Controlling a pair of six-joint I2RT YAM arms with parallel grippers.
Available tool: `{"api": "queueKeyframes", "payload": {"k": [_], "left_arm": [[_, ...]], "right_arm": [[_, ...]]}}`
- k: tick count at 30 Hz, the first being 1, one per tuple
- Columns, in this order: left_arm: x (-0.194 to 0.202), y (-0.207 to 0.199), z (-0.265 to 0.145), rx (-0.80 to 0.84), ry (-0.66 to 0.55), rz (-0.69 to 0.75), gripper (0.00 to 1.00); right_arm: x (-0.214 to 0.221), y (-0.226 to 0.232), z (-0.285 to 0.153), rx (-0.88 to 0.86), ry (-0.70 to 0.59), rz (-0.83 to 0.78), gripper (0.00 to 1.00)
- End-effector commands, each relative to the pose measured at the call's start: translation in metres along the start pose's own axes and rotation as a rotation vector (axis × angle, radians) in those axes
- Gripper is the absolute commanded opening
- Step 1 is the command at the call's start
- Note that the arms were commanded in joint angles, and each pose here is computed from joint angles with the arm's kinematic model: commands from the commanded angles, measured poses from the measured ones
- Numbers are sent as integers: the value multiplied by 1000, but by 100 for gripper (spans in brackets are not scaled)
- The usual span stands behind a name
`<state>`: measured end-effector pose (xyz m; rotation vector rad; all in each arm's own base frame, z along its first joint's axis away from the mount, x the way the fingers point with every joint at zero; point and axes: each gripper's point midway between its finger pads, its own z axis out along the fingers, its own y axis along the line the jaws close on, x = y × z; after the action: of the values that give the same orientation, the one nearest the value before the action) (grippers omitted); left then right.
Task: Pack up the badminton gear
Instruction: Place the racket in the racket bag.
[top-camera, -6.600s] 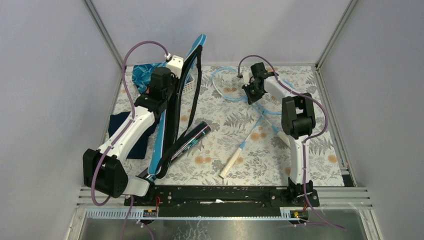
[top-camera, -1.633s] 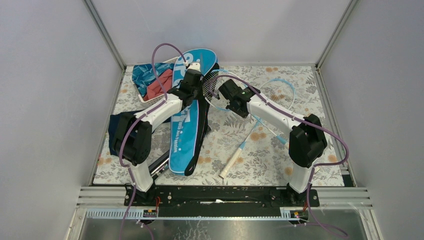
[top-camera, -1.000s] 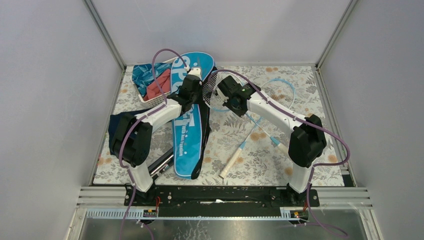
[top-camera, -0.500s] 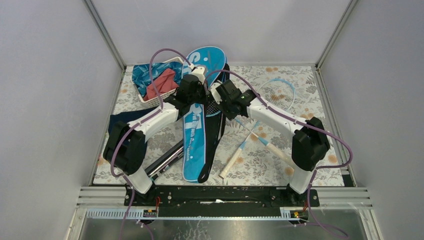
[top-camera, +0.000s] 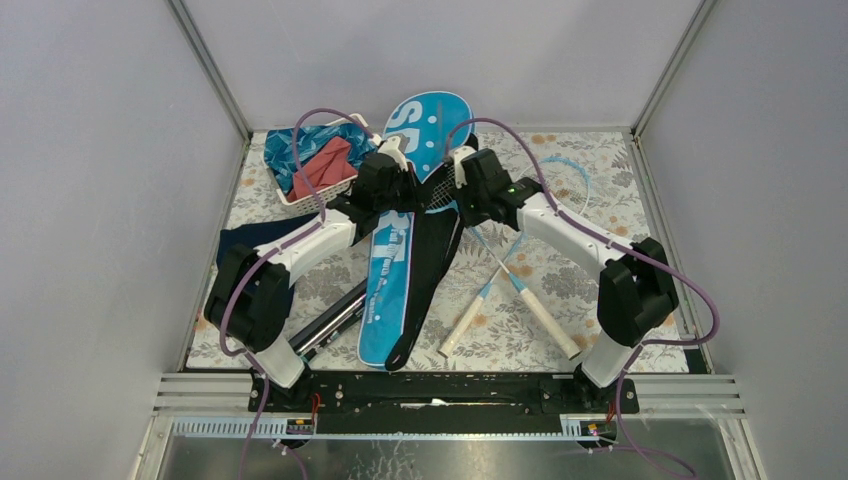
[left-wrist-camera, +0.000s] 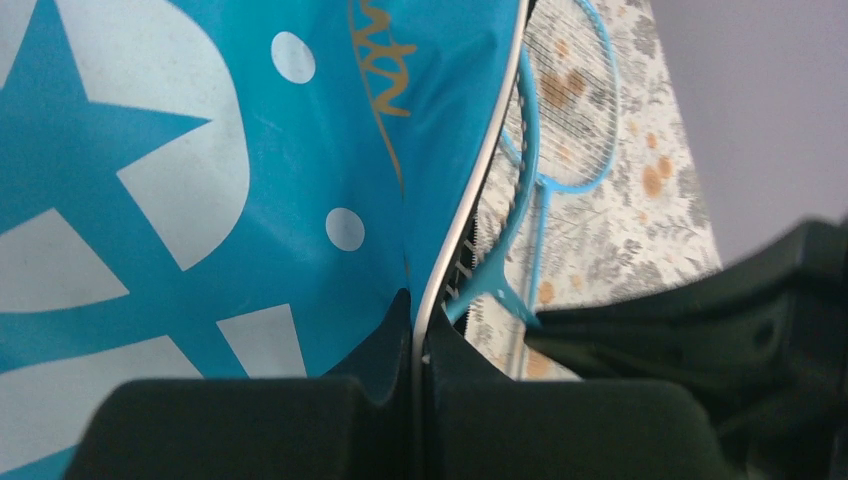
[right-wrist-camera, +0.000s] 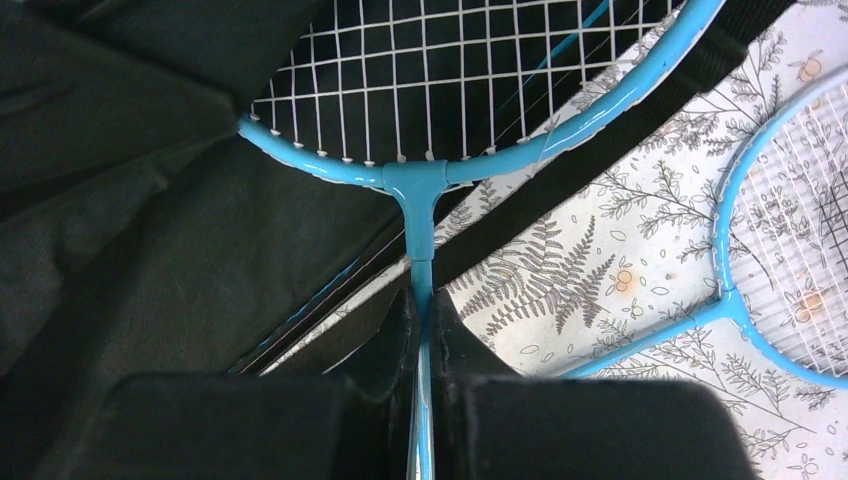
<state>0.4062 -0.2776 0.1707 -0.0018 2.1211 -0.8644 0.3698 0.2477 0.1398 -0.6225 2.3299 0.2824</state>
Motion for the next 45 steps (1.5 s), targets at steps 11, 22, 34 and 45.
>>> {"api": "queueKeyframes", "payload": {"k": [11, 22, 34, 45], "left_arm": [[22, -40, 12, 185, 75, -254, 0], [45, -60, 36, 213, 167, -382, 0], [27, -57, 61, 212, 152, -340, 0], [32, -47, 79, 190, 163, -310, 0]], "right_arm": [[-79, -3, 6, -130, -237, 305, 0], [-89, -22, 34, -149, -239, 381, 0], [-43, -36, 19, -179, -133, 306, 44], [25, -57, -32, -144, -1, 111, 75]]}}
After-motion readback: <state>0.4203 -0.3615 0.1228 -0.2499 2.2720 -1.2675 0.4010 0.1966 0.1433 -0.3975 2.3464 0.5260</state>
